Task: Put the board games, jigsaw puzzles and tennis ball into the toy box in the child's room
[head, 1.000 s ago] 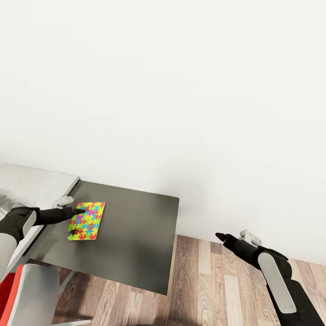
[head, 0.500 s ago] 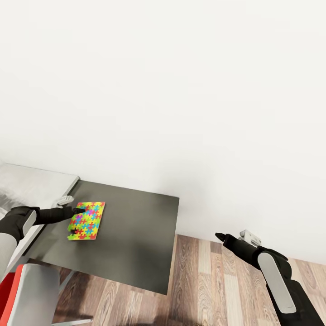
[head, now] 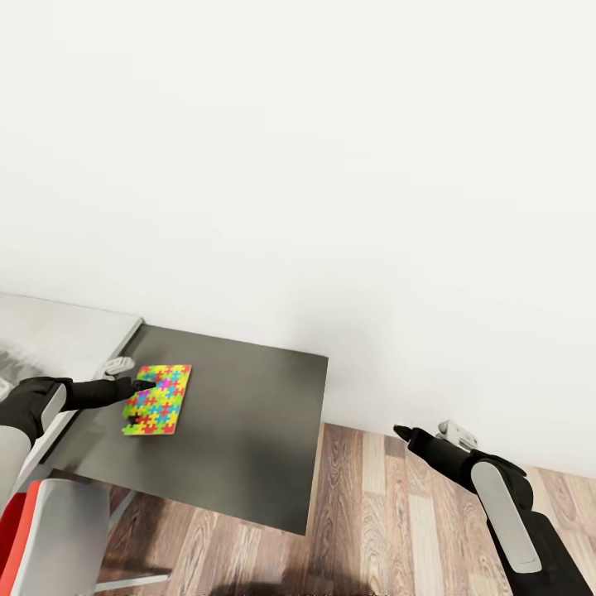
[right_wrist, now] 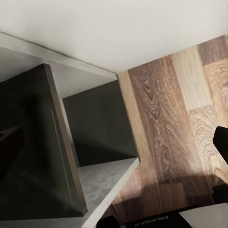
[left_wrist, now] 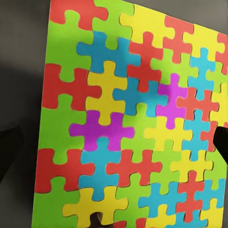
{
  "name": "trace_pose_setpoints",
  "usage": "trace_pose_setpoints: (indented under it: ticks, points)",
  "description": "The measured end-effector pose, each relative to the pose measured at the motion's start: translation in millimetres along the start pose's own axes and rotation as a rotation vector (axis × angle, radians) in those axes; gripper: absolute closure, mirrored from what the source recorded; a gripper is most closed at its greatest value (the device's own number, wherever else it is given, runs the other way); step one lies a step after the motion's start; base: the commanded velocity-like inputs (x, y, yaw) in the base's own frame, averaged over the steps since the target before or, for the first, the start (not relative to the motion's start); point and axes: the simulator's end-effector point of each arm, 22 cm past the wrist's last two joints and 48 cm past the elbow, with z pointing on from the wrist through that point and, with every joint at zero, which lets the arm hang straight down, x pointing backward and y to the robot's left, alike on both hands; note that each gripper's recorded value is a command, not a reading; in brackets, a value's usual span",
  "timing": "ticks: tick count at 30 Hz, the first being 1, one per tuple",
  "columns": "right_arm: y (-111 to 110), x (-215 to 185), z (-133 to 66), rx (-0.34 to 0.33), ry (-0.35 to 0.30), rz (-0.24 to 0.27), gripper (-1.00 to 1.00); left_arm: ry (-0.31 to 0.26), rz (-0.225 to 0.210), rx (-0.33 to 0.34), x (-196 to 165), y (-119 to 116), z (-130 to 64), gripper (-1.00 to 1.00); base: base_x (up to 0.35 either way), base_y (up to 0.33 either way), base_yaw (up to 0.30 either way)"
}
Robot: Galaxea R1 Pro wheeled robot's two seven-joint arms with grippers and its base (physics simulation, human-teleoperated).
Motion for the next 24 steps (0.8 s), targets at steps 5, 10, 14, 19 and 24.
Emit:
trace_pose_setpoints:
  ticks: [5,10,14,19,24]
  points:
    - [-1.9,2.7,2.5,0.004,0.007,0.001,-1.0,0.006,-0.003,-0.001,3.0,1.7,3.3,-1.0,0.0,0.0,0.0]
    - [-3.8,5.1,4.7,0.008,0.013,0.002,-1.0,0.011,-0.004,-0.003,5.2,3.2,5.8,-1.0,0.0,0.0,0.0]
    - [-5.0,6.7,6.1,0.01,0.017,0.003,-1.0,0.015,-0.004,-0.004,6.9,4.3,7.6,-1.0,0.0,0.0,0.0]
    - [-5.5,7.3,6.6,0.011,0.018,0.003,-1.0,0.017,-0.006,-0.004,7.8,4.7,8.5,-1.0,0.0,-0.054,0.0]
    - [-5.5,7.2,6.6,0.011,0.018,0.003,-1.0,0.017,-0.006,-0.004,7.8,4.7,8.6,-1.0,0.0,-0.204,0.0]
